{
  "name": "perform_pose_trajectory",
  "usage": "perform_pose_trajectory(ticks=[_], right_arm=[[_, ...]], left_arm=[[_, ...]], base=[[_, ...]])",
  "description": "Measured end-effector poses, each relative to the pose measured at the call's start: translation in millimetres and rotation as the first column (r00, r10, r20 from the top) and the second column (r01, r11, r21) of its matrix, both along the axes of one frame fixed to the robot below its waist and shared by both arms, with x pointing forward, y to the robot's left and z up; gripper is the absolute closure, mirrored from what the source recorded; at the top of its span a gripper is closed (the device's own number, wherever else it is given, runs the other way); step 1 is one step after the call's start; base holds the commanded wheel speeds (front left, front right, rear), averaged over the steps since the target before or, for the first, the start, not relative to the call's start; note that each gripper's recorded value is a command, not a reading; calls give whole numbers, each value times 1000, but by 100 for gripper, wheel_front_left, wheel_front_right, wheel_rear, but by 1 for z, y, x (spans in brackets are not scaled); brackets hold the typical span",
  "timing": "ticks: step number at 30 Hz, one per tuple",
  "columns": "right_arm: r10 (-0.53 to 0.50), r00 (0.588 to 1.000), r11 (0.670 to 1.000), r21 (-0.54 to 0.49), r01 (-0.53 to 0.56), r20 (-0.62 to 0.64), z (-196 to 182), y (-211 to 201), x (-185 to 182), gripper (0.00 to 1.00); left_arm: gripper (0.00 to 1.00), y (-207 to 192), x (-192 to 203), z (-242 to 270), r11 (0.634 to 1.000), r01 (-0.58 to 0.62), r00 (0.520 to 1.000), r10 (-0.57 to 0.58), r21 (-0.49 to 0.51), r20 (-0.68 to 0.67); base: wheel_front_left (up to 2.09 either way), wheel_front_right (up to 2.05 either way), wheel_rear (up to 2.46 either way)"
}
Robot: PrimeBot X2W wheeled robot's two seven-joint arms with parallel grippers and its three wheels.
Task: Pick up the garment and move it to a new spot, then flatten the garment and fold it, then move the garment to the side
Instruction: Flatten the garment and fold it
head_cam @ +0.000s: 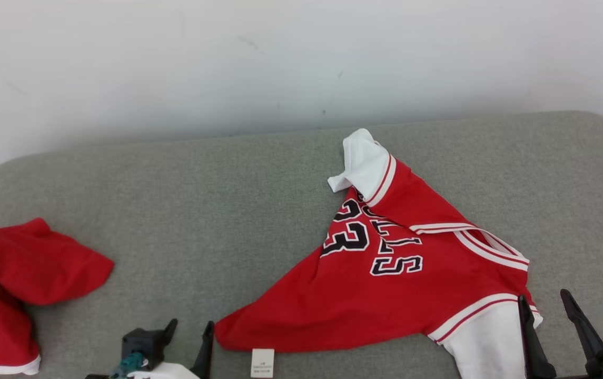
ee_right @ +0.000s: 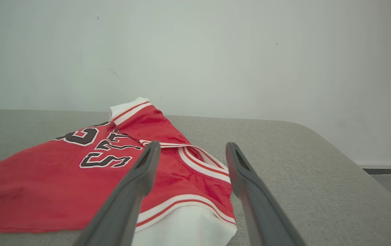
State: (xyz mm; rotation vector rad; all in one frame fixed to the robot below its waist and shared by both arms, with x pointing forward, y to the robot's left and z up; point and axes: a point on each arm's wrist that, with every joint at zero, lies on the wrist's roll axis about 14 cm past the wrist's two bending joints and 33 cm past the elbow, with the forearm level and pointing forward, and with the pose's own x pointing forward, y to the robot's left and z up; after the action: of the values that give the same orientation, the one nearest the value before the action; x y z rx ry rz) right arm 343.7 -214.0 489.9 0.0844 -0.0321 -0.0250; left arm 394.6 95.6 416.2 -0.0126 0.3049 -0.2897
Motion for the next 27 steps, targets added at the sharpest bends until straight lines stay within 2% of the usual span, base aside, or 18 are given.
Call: perform_pose_trajectory(ticks=[2, 5, 13, 20, 27], right_arm=[[-3, 1000, 1000, -6, 3, 11, 4, -2, -1, 0], [-1, 1000, 1000, -13, 1, 24, 7, -3, -4, 0], [12, 998, 999, -54, -9, 63, 21, -8, -7, 0], [25, 996, 998, -66, -20, 81, 26, -5, -12, 0], [20, 999, 998, -55, -18, 44, 14, -4, -19, 0]], left_arm=[[0, 9, -2, 7, 999, -28, 999, 28, 16, 35], [0, 16, 2, 48, 997, -72, 981, 69, 6, 183], [0, 36, -36, 102, 990, -143, 909, 136, -12, 394], [0, 50, -58, 106, 982, -190, 888, 176, -9, 426], [0, 59, -64, 100, 978, -208, 890, 197, -17, 411]], base=[[0, 0, 0], [0, 0, 0], [0, 0, 0], [0, 0, 0], [0, 0, 0]])
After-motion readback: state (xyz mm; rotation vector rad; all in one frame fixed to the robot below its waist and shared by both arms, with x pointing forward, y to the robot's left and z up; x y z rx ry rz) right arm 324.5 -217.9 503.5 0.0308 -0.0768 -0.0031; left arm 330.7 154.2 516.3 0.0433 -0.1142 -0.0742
